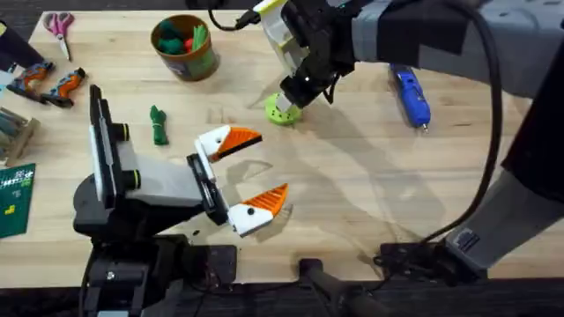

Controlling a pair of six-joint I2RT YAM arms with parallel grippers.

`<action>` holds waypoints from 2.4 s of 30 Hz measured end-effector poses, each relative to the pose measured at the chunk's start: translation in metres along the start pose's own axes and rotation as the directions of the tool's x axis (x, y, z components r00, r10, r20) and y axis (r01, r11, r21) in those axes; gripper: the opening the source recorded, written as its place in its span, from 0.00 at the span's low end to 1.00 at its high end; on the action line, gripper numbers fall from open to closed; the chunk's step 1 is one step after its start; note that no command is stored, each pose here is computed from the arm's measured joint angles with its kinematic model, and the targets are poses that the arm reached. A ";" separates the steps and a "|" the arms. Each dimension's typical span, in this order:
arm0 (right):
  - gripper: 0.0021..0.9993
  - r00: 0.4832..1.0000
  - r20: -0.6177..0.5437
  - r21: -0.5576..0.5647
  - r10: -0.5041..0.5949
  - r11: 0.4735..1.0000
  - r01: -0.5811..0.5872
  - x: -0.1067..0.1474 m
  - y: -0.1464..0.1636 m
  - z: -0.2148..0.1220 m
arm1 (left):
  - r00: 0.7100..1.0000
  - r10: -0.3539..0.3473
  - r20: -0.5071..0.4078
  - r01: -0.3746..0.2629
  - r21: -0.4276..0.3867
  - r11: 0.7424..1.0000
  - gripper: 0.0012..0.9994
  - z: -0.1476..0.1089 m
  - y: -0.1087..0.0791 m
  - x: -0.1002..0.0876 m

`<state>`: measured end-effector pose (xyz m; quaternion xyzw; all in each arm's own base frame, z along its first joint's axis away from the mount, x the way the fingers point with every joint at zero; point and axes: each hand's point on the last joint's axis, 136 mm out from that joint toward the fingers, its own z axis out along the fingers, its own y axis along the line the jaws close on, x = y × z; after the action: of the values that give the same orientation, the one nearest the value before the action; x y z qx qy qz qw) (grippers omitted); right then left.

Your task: Pick up the gripper from the table and insert it into the empty holder that is missing its gripper. Then pick up a screw, insert it into the mounting hole, and use the screwdriver to tighten it. Finally, clean up the table by picking up the vegetable and placing it into the bucket.

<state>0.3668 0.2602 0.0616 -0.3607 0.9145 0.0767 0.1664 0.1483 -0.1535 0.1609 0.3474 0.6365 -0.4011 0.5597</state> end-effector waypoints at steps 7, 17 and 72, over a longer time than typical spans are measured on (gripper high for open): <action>0.30 1.000 0.000 0.000 0.000 1.000 0.000 0.000 0.000 0.000 | 1.000 0.000 0.000 0.000 0.000 1.000 0.98 0.000 0.000 0.000; 0.01 1.000 -0.004 0.002 0.001 1.000 -0.001 0.000 -0.001 0.003 | 1.000 0.000 0.000 0.000 0.000 1.000 0.98 0.000 0.000 0.000; 0.00 0.876 0.245 -0.236 -0.416 0.850 0.470 -0.033 0.218 -0.199 | 1.000 0.003 0.000 -0.003 0.000 1.000 0.98 0.000 0.000 0.000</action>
<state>0.1905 0.3878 0.2633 -0.5743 0.7654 0.2015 0.2093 0.1483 -0.1535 0.1609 0.3483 0.6361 -0.4003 0.5602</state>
